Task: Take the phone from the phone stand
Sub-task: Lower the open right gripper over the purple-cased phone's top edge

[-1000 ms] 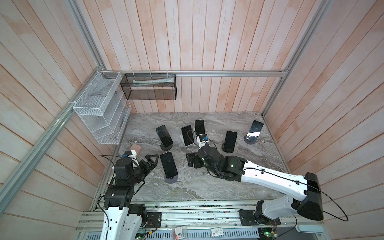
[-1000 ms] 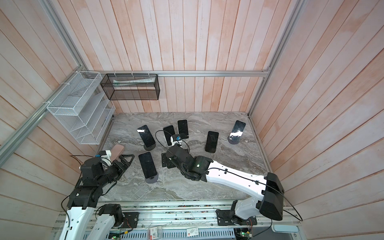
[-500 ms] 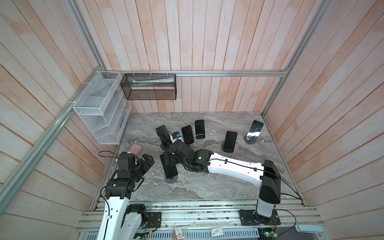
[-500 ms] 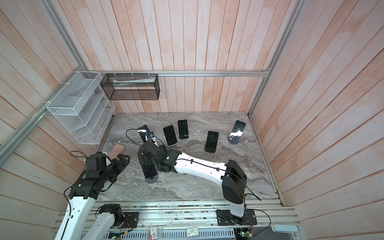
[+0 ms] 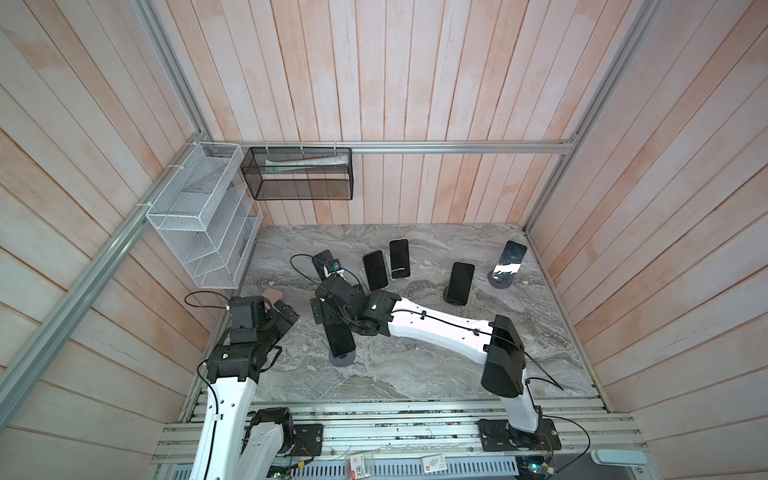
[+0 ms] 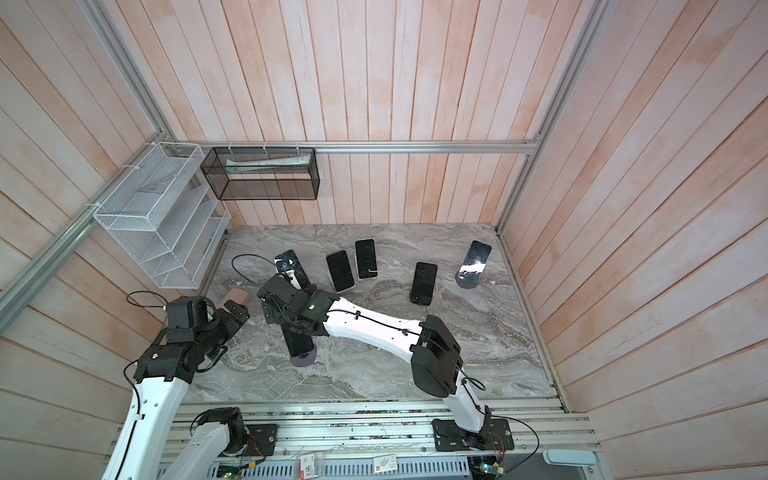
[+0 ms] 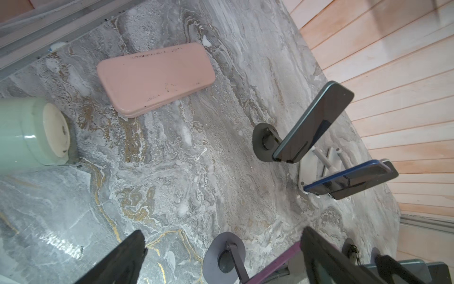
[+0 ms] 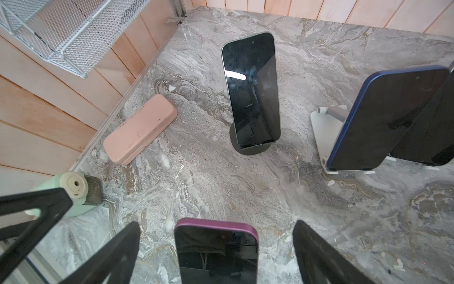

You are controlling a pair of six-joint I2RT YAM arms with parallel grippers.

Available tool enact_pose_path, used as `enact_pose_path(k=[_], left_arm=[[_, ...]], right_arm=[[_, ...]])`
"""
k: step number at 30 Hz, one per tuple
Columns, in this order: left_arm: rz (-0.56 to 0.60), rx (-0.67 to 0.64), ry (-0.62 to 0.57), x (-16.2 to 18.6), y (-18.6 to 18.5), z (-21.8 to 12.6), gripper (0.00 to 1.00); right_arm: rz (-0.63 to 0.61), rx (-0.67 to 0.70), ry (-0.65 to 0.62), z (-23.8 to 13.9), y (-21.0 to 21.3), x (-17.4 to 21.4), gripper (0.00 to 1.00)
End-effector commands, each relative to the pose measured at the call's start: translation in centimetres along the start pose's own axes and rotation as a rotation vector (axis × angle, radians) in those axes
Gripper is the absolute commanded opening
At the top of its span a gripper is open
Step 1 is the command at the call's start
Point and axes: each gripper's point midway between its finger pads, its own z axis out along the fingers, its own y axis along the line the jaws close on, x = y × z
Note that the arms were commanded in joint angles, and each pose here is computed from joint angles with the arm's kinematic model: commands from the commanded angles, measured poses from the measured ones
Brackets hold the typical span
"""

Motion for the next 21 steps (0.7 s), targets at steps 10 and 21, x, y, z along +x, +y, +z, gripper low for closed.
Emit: enact_pose_path(k=[10,21], left_arm=[[0.024,0.034,-0.023,-1.4,-0.5,-0.3,1.00],[0.019,0.063,-0.022,-1.3,-0.9,-0.3,1.00]], right_arm=[[-0.030,-0.018,0.039,1.3,1.2,1.1,0.98],[-0.030,0.001,0.065,2.6,1.1,2.2,0.98]])
